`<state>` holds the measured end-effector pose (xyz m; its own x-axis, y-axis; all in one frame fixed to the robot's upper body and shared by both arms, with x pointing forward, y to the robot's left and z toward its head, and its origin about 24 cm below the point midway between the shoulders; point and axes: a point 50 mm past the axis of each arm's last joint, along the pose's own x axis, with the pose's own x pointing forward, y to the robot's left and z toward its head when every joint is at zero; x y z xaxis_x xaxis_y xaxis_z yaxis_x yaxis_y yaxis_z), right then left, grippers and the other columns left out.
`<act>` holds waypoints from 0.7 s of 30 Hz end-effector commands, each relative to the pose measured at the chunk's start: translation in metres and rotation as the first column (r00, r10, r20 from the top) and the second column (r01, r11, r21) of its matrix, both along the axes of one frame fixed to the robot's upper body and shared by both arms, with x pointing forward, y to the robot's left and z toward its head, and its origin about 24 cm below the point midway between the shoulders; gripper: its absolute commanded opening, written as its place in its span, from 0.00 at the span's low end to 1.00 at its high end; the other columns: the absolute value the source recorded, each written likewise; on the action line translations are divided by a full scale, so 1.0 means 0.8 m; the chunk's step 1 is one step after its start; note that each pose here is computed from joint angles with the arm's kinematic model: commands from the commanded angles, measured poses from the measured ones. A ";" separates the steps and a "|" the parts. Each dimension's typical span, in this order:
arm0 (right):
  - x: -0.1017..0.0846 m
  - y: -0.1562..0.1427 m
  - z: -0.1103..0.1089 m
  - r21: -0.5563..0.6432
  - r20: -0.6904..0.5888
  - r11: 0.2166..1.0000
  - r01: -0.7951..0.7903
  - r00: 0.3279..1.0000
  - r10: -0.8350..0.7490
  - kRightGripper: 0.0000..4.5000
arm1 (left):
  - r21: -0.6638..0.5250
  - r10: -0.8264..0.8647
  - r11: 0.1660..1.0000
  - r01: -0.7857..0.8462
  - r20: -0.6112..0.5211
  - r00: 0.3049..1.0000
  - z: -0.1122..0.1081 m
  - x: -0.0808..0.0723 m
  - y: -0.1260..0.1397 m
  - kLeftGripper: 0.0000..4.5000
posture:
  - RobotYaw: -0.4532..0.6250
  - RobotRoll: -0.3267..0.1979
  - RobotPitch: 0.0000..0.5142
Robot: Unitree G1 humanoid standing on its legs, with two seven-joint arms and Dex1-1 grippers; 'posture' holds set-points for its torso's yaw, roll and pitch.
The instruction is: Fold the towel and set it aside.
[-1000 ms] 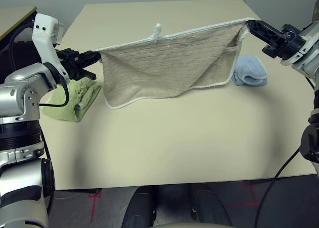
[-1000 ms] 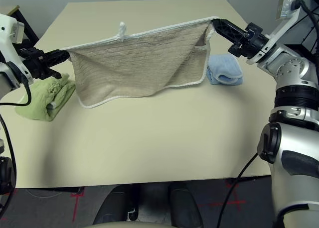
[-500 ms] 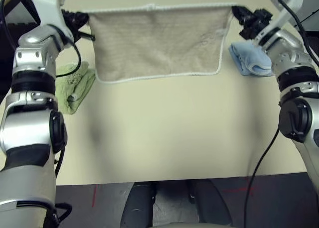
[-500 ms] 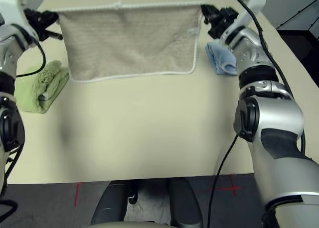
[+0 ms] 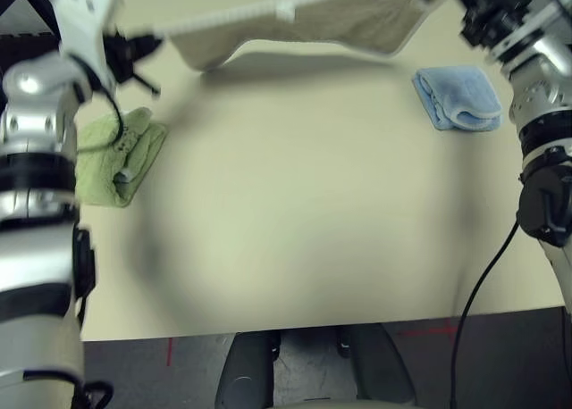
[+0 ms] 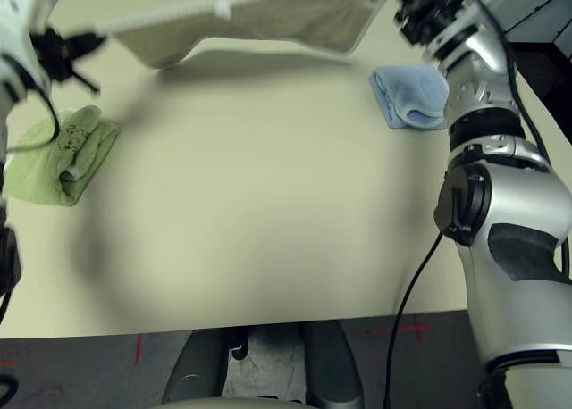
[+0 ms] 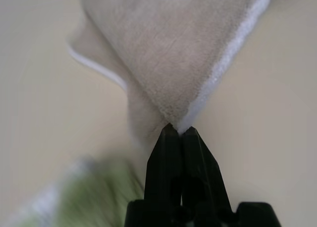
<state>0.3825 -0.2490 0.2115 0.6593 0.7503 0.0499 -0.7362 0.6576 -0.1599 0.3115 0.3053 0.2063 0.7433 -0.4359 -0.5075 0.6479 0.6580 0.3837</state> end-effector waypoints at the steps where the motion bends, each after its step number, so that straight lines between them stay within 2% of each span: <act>1: -0.032 -0.034 -0.033 -0.233 -0.180 0.958 -0.168 0.975 0.127 0.00 | 0.051 -0.006 0.999 0.015 -0.171 0.985 -0.012 -0.034 0.007 0.01 | 0.44 0.62 0.48; 3: -0.042 -0.041 -0.043 -0.300 -0.243 0.926 -0.232 0.957 0.161 0.00 | 0.065 -0.024 0.997 0.040 -0.236 0.971 -0.019 -0.047 0.006 0.01 | 0.44 0.62 0.48; 6: -0.049 -0.046 -0.041 -0.373 -0.287 0.880 -0.295 0.938 0.192 0.00 | 0.098 -0.048 0.992 0.082 -0.307 0.951 -0.022 -0.062 0.007 0.01 | 0.44 0.62 0.47; 11: -0.062 -0.054 -0.042 -0.483 -0.397 0.783 -0.391 0.895 0.203 0.00 | 0.143 -0.060 0.984 0.109 -0.311 0.949 -0.020 -0.064 0.007 0.01 | 0.45 0.62 0.45; 15: -0.072 -0.054 -0.039 -0.491 -0.466 0.750 -0.444 0.861 0.204 0.00 | 0.137 -0.078 0.983 0.125 -0.306 0.949 -0.018 -0.063 0.003 0.01 | 0.45 0.62 0.45; 21: -0.084 -0.045 -0.035 -0.482 -0.531 0.705 -0.520 0.814 0.237 0.00 | 0.105 -0.137 0.975 0.197 -0.414 0.900 -0.019 -0.080 -0.001 0.01 | 0.45 0.62 0.44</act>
<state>0.3221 -0.2745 0.1883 0.1672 0.7483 -0.6420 -0.9852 0.1524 -0.0788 0.2533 0.2963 0.1918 0.4155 -0.4715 -0.7778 0.8671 0.4636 0.1822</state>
